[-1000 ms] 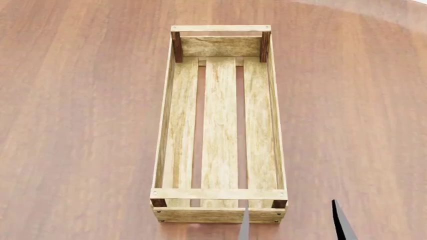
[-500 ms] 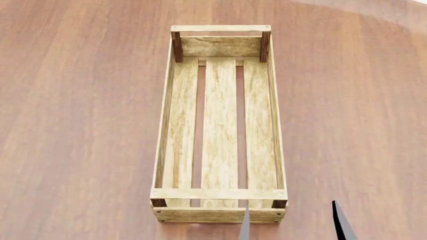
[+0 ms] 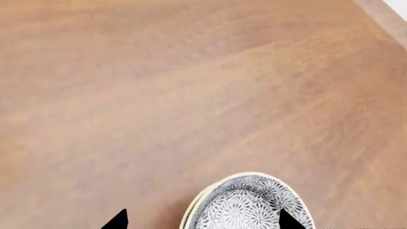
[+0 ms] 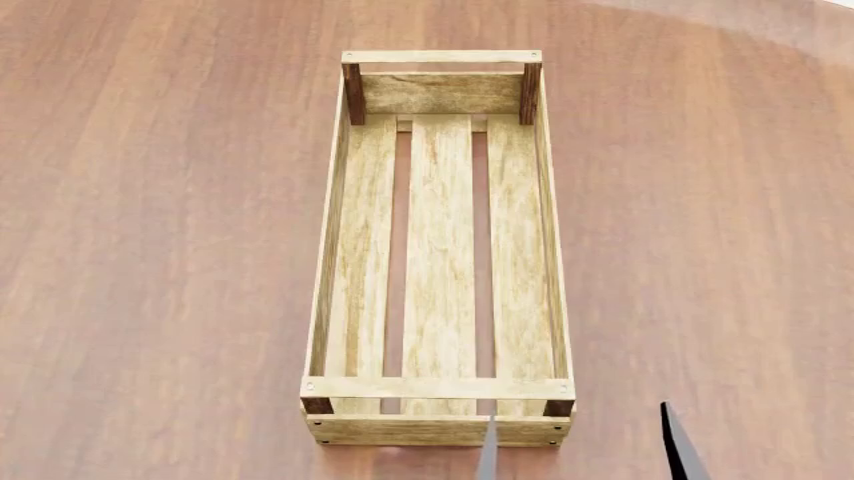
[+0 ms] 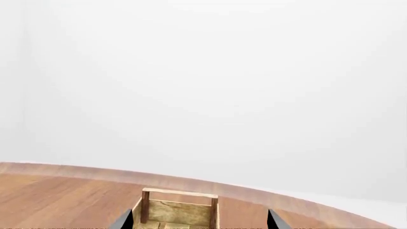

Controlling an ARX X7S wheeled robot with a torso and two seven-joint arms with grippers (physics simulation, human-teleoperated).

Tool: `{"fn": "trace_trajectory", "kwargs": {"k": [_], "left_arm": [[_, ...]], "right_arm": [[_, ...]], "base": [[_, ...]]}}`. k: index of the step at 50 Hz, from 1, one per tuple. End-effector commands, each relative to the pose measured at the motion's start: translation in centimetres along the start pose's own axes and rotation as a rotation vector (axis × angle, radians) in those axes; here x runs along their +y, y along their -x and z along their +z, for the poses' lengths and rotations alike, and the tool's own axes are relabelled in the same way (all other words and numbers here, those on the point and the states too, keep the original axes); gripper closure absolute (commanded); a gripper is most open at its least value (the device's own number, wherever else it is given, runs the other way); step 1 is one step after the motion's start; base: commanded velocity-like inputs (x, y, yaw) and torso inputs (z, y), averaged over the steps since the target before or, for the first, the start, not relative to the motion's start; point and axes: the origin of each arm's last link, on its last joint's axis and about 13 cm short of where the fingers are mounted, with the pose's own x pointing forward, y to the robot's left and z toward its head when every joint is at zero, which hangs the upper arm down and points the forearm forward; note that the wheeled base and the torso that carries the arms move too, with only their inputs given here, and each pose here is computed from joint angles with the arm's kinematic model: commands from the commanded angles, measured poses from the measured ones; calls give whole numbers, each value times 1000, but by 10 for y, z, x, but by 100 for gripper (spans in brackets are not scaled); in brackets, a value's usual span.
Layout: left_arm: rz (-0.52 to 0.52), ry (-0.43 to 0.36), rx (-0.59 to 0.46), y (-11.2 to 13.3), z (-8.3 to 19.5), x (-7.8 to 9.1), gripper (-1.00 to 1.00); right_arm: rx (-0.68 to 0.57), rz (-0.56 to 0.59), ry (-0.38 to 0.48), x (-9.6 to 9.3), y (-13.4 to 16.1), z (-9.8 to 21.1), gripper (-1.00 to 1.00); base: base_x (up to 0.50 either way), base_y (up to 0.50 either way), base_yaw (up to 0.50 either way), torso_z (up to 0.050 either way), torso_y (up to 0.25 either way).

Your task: Stack the right bowl on the left bowl and place them in the tray.

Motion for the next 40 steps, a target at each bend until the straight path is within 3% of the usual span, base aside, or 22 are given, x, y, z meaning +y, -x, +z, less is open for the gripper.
{"fn": "trace_trajectory", "kwargs": {"k": [1,15,40], "left_arm": [[-16,66,15,-3,-6,8,-100],[0,128,7,-4,-5,19,-100],[-50,-41,21,-8,-20,10,-100]], "right_arm": [[-12,-4,18,-1,-2,0,-100],[-4,-6,23,-1,-1,-3,-100],[4,-9,28,-1,-1,-4,-100]], "base": [[0,0,0,0,0],[0,0,0,0,0],[0,0,0,0,0]]}}
